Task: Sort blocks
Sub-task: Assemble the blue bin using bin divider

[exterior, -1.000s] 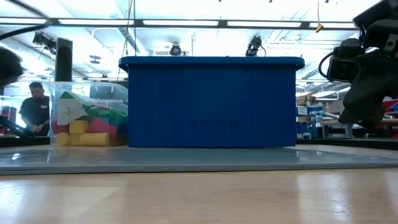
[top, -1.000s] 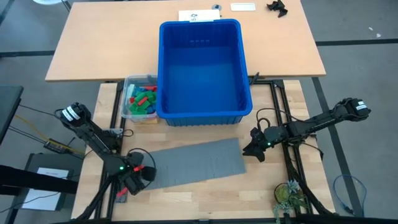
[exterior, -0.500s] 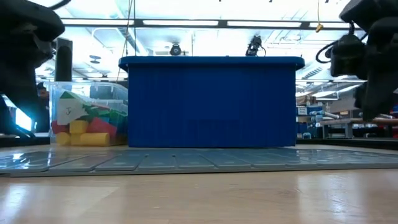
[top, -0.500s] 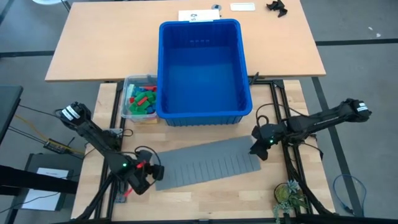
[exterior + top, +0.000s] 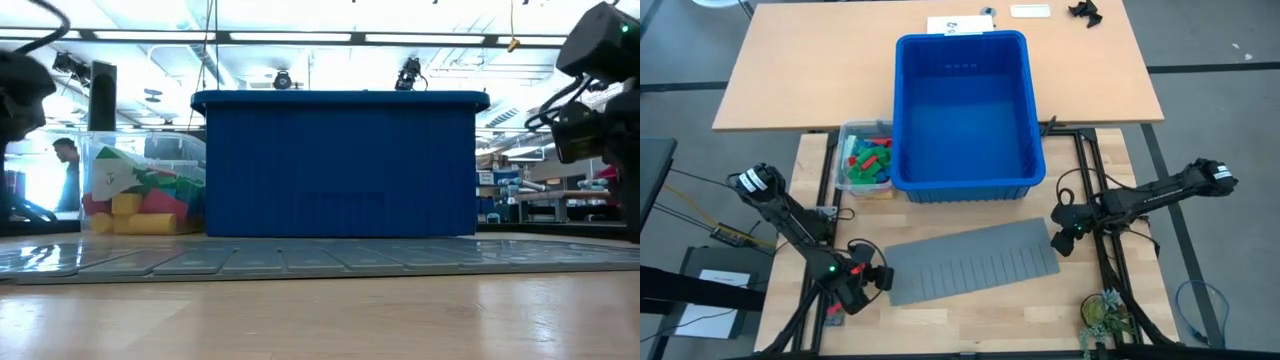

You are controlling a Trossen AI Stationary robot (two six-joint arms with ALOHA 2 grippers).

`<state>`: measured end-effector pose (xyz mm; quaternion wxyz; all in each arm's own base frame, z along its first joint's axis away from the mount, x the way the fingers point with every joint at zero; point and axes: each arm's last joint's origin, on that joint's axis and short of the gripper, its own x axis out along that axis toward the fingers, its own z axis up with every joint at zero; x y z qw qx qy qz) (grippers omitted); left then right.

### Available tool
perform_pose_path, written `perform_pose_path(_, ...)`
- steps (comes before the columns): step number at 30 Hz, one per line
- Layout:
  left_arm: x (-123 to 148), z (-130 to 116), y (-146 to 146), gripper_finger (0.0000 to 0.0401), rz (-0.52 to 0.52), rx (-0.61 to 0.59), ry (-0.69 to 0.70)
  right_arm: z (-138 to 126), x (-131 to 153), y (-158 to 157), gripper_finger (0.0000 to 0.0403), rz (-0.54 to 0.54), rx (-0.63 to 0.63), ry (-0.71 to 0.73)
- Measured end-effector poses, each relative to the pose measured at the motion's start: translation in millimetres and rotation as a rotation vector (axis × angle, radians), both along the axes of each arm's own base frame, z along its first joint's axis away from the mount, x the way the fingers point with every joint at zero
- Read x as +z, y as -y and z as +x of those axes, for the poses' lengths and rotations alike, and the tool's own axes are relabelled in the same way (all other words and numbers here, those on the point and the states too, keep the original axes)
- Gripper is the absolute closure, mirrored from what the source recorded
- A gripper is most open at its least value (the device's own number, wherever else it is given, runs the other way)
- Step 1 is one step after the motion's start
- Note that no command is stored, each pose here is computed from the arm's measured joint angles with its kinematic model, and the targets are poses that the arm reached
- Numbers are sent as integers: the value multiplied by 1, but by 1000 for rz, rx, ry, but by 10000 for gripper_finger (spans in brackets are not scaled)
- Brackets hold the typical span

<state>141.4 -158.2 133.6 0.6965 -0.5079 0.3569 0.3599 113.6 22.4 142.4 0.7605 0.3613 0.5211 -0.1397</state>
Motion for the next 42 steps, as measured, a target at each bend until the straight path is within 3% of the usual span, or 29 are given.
perform_pose_path(6, -10, -1, -5, 194, 1, -9, 65, -4, -12, 1, 155, -14, -3, -8)
perform_pose_path(18, -14, 4, -3, 194, -16, -17, 183, -4, -20, 1, 186, 22, -63, 39)
perform_pose_path(29, -15, 6, -4, 194, 12, 7, 221, -4, -21, 7, 202, -23, 50, 59)
perform_pose_path(42, -16, 10, -6, 194, 38, -4, 215, -4, -27, 16, 214, 35, -8, 69)
